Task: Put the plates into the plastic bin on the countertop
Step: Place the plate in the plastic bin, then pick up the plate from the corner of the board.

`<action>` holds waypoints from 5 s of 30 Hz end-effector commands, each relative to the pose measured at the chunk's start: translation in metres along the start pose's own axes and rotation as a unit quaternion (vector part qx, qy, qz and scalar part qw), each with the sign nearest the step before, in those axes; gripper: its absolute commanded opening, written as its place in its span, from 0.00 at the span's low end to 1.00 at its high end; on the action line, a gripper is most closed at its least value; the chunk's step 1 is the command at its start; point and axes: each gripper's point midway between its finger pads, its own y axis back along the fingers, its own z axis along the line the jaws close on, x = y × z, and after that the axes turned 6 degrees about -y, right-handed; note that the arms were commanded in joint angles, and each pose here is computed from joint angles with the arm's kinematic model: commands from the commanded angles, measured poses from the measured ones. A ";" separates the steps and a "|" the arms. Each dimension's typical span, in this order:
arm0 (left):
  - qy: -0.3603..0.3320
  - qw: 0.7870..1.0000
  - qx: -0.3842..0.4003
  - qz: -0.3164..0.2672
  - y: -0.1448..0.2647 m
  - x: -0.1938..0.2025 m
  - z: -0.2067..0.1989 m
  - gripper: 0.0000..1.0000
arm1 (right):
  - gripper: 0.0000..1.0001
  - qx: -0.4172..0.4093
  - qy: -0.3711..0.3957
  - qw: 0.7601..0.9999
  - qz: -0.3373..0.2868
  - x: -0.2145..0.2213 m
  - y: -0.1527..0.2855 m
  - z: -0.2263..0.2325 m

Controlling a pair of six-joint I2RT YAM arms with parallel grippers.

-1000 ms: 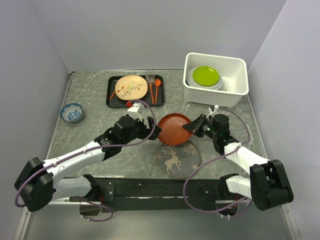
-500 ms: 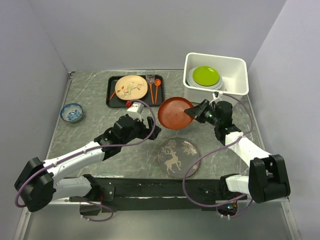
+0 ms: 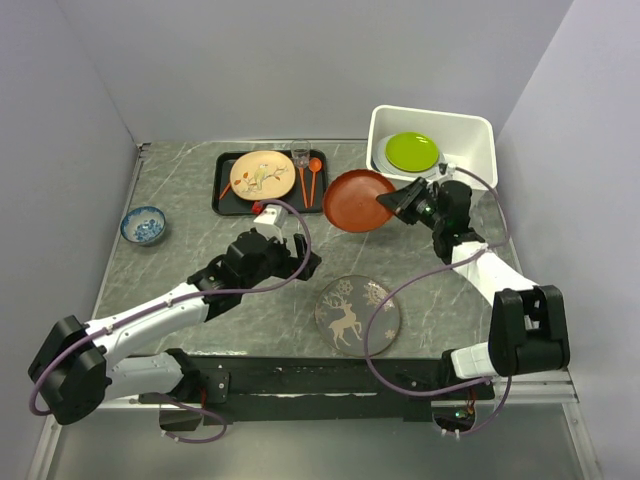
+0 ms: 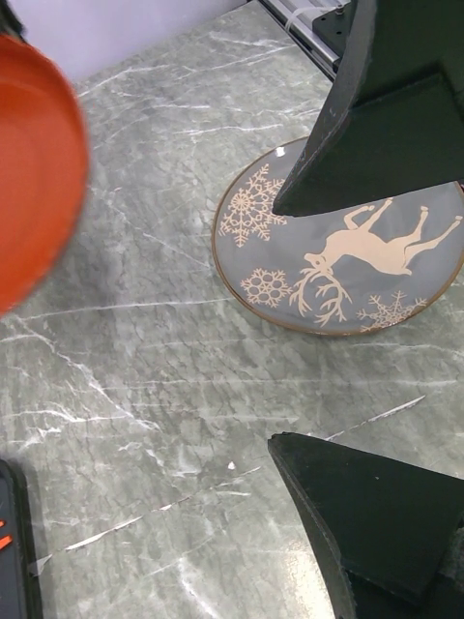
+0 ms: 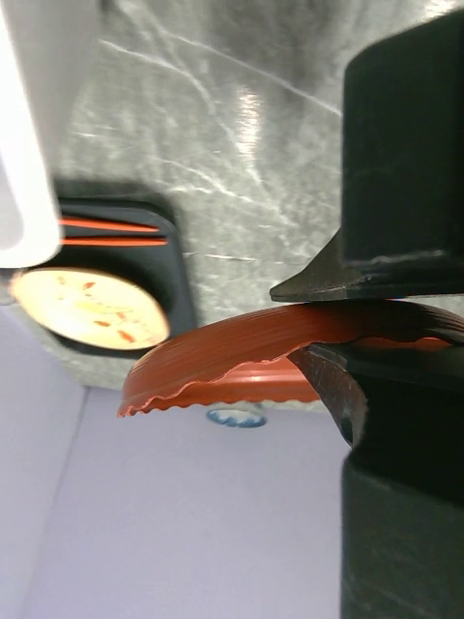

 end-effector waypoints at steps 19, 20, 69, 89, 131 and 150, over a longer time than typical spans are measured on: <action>-0.023 0.998 0.016 0.056 -0.035 0.021 -0.006 0.99 | 0.00 -0.030 0.008 0.995 -0.091 -0.115 0.001 0.027; -0.023 0.998 0.015 0.058 -0.035 0.022 -0.005 0.99 | 0.00 -0.031 0.007 0.995 -0.092 -0.117 0.000 0.026; -0.008 0.996 -0.006 0.091 -0.048 0.049 0.009 0.99 | 0.00 0.048 -0.035 0.987 -0.149 -0.231 -0.053 -0.060; -0.009 0.995 -0.020 0.095 -0.047 0.051 0.013 0.99 | 0.00 0.077 -0.045 0.987 -0.136 -0.233 -0.069 -0.092; 0.005 0.991 0.019 0.134 -0.043 0.080 0.006 0.94 | 0.93 0.124 0.107 0.971 -0.175 -0.204 0.006 0.023; 0.035 0.968 0.132 0.210 -0.054 0.131 -0.024 0.59 | 0.93 0.051 0.124 0.986 -0.099 -0.065 0.071 0.049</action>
